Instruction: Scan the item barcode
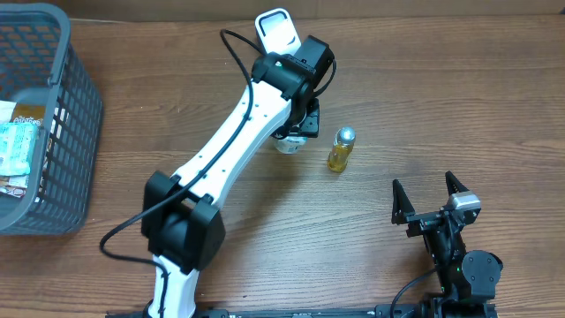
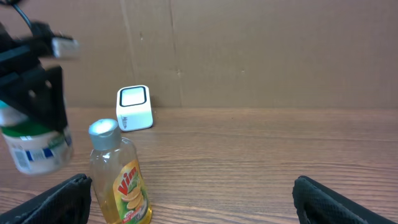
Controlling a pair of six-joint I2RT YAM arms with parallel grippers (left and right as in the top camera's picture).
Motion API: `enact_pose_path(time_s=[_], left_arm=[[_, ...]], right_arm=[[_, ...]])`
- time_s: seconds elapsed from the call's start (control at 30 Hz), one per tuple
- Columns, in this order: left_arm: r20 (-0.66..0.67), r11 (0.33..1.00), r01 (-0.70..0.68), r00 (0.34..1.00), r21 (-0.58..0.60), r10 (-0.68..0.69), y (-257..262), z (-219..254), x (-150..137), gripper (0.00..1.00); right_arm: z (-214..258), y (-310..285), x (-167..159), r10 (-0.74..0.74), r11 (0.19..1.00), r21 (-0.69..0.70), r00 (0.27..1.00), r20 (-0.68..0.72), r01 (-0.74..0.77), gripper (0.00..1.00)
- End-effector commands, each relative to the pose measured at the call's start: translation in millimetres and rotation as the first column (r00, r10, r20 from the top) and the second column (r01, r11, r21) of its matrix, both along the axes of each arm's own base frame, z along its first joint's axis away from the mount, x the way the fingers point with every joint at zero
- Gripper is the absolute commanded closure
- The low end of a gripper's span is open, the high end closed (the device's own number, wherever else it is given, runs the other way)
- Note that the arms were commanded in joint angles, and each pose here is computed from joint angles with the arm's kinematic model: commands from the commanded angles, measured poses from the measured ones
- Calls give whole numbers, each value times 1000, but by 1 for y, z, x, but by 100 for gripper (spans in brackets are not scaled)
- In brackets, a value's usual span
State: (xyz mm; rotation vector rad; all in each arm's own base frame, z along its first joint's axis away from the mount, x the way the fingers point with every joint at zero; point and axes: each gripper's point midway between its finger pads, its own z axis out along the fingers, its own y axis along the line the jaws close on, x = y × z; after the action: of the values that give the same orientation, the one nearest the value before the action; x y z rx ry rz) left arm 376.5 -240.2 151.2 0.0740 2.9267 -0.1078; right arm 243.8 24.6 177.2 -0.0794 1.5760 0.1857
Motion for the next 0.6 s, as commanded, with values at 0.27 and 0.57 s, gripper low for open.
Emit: enact_pose_path(time_s=[0.27, 0.57], left_arm=[[57, 998, 38, 998, -54, -35, 9, 3, -22, 52], [35, 993, 51, 998, -109, -48, 0, -50, -25, 52]], right_arm=[[-2, 0, 0, 2, 1000, 3, 1000, 1, -2, 0], [-2, 0, 0, 2, 1000, 3, 1000, 1, -2, 0]])
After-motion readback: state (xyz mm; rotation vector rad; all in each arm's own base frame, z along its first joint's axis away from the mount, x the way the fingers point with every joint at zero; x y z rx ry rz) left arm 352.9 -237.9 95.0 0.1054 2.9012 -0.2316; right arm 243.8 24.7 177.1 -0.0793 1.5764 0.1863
